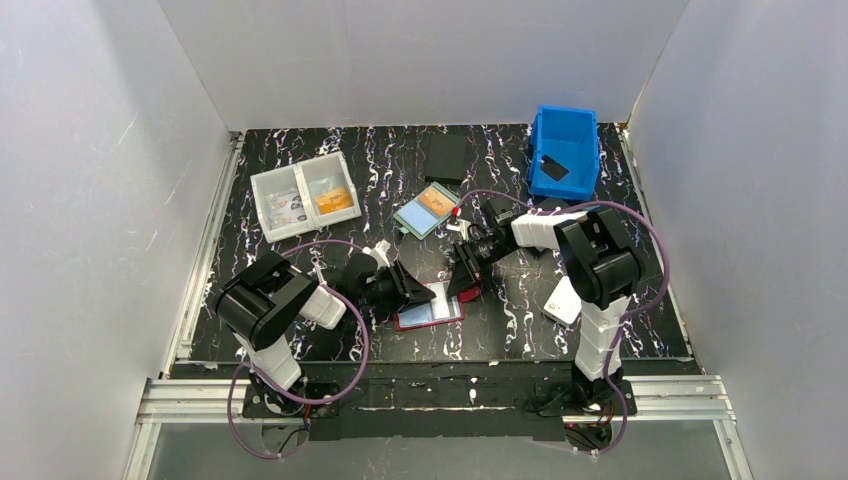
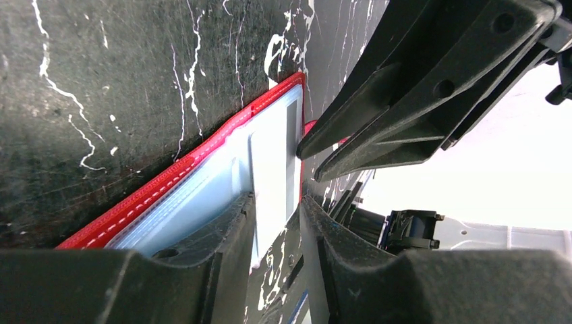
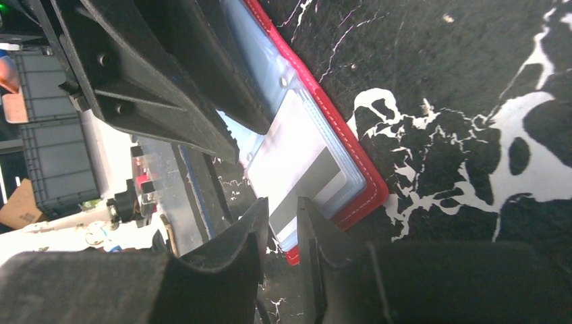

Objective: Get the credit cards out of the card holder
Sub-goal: Remove the credit card from the card holder.

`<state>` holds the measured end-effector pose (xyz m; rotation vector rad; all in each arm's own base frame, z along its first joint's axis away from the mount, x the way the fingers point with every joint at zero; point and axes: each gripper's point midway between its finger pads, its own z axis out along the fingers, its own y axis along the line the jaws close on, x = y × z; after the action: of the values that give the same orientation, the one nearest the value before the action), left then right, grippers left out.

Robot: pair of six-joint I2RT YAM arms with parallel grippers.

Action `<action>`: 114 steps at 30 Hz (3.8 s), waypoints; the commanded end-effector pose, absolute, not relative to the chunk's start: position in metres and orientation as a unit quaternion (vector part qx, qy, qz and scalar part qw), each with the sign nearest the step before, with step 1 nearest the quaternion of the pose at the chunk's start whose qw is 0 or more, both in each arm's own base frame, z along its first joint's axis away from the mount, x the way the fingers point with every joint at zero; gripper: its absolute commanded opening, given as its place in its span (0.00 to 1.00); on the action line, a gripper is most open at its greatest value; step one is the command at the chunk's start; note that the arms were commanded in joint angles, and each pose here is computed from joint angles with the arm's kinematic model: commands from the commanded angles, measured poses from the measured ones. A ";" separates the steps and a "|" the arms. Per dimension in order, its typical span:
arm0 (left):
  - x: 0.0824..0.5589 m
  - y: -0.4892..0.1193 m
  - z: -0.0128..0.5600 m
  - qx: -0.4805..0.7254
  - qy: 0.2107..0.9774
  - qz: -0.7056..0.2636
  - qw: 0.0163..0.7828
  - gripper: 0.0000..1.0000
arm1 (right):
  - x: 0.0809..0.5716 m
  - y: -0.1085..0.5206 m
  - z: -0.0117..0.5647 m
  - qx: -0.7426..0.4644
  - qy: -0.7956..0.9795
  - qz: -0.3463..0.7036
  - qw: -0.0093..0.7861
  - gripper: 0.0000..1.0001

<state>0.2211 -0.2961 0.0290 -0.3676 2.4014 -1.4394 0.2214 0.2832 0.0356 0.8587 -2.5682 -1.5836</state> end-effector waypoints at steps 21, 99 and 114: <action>0.209 -0.283 -0.002 -0.172 0.863 -0.454 0.139 0.30 | 0.238 0.264 0.019 0.299 -0.859 -0.413 -0.050 0.30; 0.181 -0.284 -0.038 -0.221 0.877 -0.419 0.076 0.09 | 0.209 0.285 -0.008 0.221 -0.868 -0.444 0.017 0.14; 0.171 -0.247 -0.046 -0.220 0.888 -0.390 0.104 0.00 | 0.211 0.262 -0.040 0.235 -0.900 -0.366 0.036 0.23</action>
<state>0.2132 -0.2878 0.0108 -0.6153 2.3808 -1.4307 0.2184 0.2855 0.0263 0.6097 -2.6093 -1.4954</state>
